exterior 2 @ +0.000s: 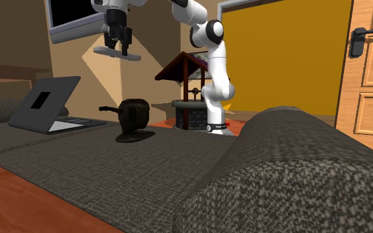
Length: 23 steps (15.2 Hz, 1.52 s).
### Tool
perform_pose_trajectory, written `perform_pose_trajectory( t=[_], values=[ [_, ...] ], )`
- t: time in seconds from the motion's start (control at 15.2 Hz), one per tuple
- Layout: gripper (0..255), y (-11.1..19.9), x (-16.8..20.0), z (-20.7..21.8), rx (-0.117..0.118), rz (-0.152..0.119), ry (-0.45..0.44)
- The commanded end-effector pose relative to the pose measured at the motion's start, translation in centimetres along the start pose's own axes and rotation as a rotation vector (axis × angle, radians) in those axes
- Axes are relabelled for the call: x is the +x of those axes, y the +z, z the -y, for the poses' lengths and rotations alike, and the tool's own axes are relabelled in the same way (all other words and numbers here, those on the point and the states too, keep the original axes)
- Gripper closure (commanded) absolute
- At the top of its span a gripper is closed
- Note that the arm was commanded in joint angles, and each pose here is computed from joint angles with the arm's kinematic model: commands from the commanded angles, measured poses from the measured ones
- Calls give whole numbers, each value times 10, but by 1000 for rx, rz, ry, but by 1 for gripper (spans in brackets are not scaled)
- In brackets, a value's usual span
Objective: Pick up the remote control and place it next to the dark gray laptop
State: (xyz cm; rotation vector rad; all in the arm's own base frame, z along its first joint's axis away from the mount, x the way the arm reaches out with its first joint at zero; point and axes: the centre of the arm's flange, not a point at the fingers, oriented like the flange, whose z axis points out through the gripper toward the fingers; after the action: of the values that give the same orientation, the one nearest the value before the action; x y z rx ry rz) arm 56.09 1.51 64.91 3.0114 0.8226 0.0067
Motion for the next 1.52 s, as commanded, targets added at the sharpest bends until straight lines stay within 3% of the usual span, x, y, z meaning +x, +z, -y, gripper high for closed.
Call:
perform_pose_trajectory(
  t=[0.0, 0.2, 1.45],
  values=[
    [255, 1, 2, -27, -1, 0, -1],
    [255, 2, 5, -63, -1, 0, -1],
    [255, 102, 5, -61, -1, 0, -1]
  ],
)
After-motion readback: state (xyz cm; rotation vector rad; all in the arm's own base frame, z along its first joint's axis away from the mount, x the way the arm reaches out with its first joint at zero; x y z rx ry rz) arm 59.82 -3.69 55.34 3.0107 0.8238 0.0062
